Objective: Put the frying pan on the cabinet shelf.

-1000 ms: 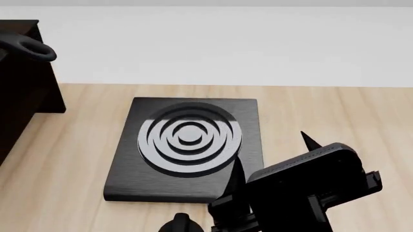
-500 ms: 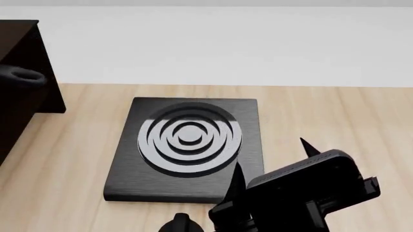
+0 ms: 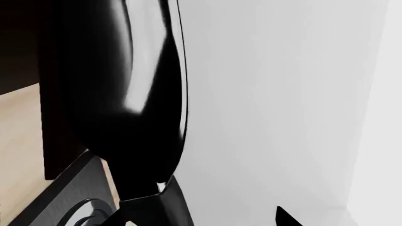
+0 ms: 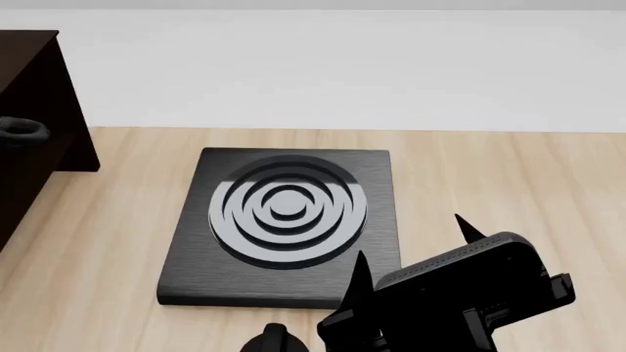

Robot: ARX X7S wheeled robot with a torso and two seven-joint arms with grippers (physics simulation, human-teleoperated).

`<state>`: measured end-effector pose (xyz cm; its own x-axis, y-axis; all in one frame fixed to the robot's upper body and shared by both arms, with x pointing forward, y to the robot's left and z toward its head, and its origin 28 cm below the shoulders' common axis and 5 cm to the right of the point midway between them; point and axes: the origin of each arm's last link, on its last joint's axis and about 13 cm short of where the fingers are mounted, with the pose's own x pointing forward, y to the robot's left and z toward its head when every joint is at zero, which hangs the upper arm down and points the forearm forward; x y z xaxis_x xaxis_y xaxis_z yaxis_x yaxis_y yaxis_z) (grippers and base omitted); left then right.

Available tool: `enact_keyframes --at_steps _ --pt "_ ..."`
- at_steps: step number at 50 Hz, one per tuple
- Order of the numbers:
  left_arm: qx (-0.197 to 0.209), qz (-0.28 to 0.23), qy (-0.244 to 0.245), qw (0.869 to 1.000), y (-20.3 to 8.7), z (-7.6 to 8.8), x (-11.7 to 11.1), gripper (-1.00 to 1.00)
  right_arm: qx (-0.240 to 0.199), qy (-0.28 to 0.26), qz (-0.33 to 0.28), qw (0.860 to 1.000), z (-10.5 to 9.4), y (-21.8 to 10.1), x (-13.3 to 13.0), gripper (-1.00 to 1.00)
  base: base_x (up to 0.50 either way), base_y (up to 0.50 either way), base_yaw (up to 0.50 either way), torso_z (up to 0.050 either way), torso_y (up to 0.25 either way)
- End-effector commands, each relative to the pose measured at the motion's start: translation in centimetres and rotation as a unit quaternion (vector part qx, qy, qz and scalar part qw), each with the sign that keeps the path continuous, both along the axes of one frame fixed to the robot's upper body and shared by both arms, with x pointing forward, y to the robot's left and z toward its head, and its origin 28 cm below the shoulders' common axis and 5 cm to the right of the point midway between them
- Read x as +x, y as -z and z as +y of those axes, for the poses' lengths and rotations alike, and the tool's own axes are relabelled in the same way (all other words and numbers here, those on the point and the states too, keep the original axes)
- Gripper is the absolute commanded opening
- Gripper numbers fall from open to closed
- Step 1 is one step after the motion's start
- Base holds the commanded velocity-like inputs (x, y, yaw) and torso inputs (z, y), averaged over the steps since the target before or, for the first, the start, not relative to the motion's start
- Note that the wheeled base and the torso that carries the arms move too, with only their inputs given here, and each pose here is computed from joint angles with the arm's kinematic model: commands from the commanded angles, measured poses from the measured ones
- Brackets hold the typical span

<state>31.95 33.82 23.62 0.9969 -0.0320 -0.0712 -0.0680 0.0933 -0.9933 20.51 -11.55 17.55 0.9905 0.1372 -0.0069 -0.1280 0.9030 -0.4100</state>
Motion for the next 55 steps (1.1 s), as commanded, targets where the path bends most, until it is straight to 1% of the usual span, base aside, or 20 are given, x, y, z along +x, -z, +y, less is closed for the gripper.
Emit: enact_keyframes --at_steps 1,9,14,22,33,39,46,51,55 --pt "0.018 -0.047 0.017 0.999 -1.1 -0.7 -1.5 1.0 0.002 -0.005 -0.011 1.0 0.0 -0.2 0.0 1.0 0.0 0.0 0.0 0.0 0.0" --pt "0.027 -0.053 0.025 0.998 -1.0 -1.3 -2.3 1.0 0.004 -0.004 -0.011 1.0 -0.1 0.1 0.0 1.0 0.0 0.0 0.0 0.0 0.001" --pt "0.04 -0.055 0.034 0.997 -0.8 -2.0 -2.8 1.0 0.005 -0.003 -0.012 1.0 -0.1 0.0 -0.1 1.0 0.0 0.0 0.0 0.0 0.0" --pt "0.052 -0.065 0.038 0.996 -1.3 -3.0 -4.7 1.0 0.006 0.0 -0.012 1.0 -0.3 -0.1 -0.2 1.0 0.0 0.0 0.0 0.0 0.001" --pt "0.058 -0.07 0.035 0.995 -1.3 -3.7 -6.6 1.0 0.008 0.001 -0.012 1.0 -0.4 0.0 -0.2 1.0 0.0 0.0 0.0 0.0 0.0" --pt "0.059 -0.068 0.027 0.996 -1.1 -3.5 -7.1 1.0 0.009 0.002 -0.014 1.0 -0.5 0.0 -0.3 1.0 0.0 0.0 0.0 0.0 0.0" --pt "0.048 -0.076 0.013 0.996 -1.1 -3.2 -8.6 1.0 0.011 0.003 -0.013 1.0 -0.5 0.1 -0.3 1.0 0.0 0.0 0.0 0.0 0.0" --pt "0.052 -0.078 0.013 0.996 -1.0 -3.3 -9.5 1.0 0.014 0.005 -0.014 1.0 -0.6 0.0 -0.4 1.0 0.0 0.0 0.0 0.0 0.0" --pt "0.054 -0.082 0.024 0.995 -0.6 -3.5 -10.1 1.0 0.017 0.006 -0.015 1.0 -0.6 0.0 -0.4 1.0 0.0 0.0 0.0 0.0 0.0"
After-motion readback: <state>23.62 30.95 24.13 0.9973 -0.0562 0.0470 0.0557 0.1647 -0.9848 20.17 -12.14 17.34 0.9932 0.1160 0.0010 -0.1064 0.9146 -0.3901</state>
